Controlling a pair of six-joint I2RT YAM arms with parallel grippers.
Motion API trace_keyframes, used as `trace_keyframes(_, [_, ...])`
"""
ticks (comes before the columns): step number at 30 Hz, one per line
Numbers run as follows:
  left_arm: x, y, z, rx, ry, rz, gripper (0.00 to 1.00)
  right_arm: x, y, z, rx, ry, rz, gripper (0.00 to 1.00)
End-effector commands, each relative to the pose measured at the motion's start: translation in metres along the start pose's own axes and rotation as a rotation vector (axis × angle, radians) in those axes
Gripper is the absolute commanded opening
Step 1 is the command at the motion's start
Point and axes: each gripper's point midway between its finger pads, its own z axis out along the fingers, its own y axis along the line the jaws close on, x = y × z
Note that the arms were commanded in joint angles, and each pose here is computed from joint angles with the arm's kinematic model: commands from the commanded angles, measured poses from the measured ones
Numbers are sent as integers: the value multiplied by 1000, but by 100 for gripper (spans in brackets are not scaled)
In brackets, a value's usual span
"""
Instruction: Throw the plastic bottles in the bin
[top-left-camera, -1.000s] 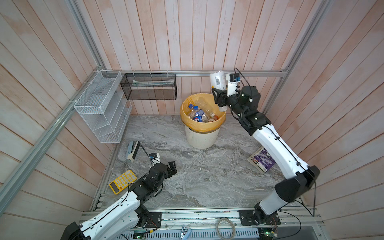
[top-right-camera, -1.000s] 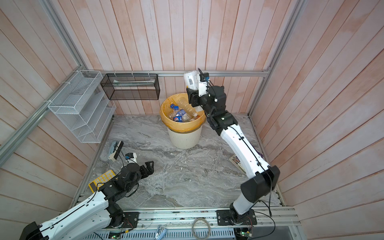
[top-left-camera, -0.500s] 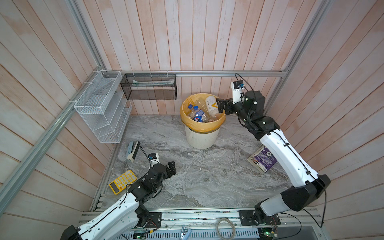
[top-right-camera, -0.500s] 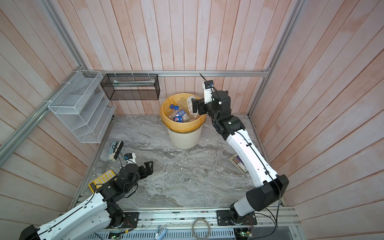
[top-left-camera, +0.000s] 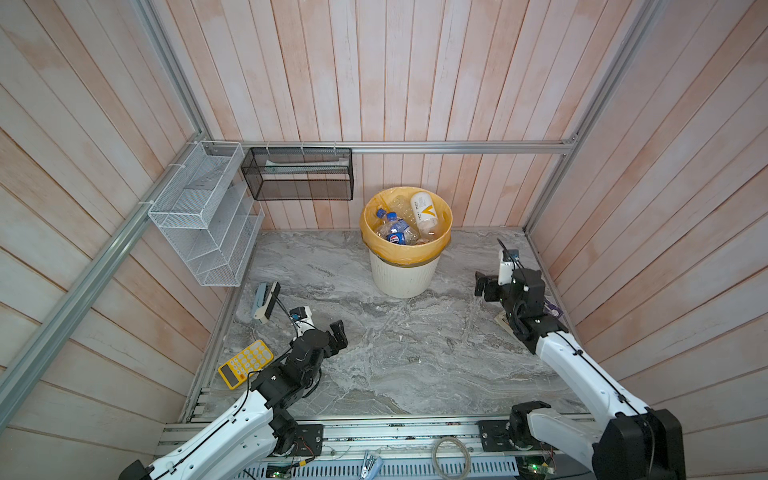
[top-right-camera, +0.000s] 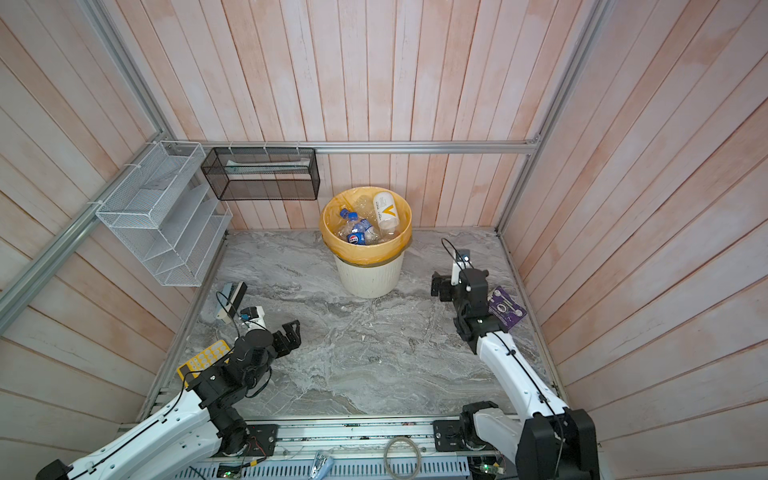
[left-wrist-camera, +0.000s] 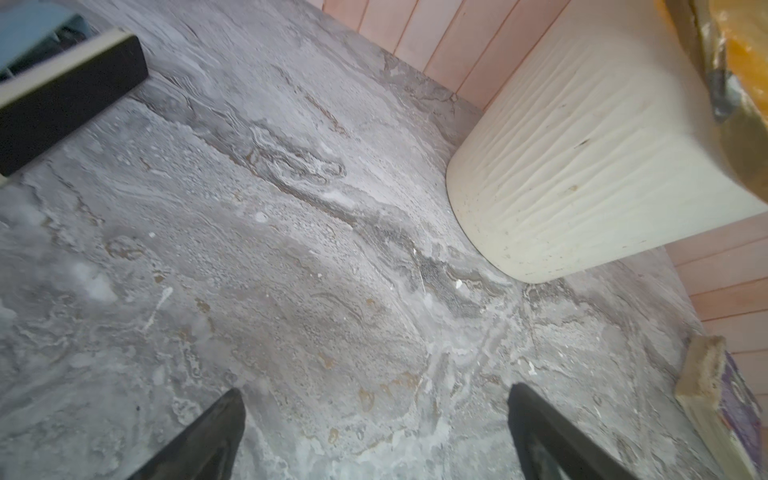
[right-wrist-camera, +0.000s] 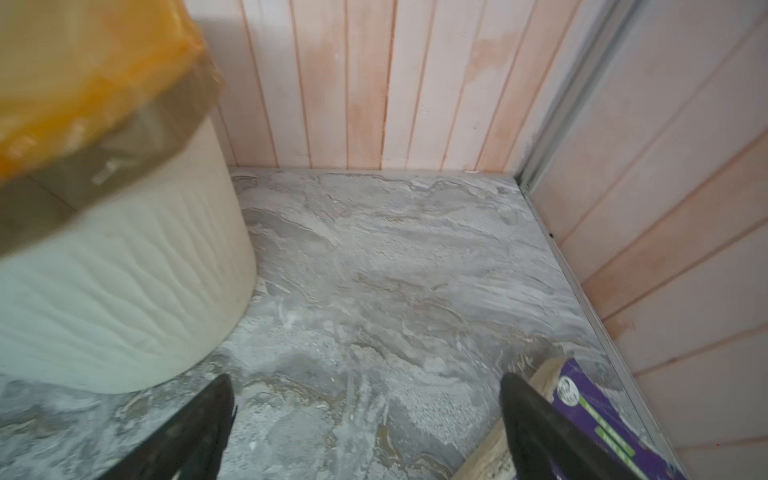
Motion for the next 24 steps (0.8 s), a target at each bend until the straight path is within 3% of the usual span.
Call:
trace_keyframes(1, [-29, 11, -1, -99, -112, 99, 100, -15, -20, -10, 62, -212, 108, 99])
trace_keyframes(4, [-64, 19, -7, -206, -235, 159, 100, 7, -22, -17, 56, -279, 122, 99])
trace_keyframes(7, [-96, 17, -14, -234, -364, 230, 100, 18, -32, -24, 102, -331, 119, 99])
trace_keyframes(11, [-122, 29, -15, -272, -443, 263, 100, 31, -43, -29, 162, -366, 99, 97])
trace_keyframes(19, [-121, 54, 0, -283, -531, 371, 100, 39, -44, -11, 178, -362, 74, 95])
trace_keyframes(24, [-118, 72, 14, -270, -542, 346, 100, 35, -33, 17, 132, -335, 24, 93])
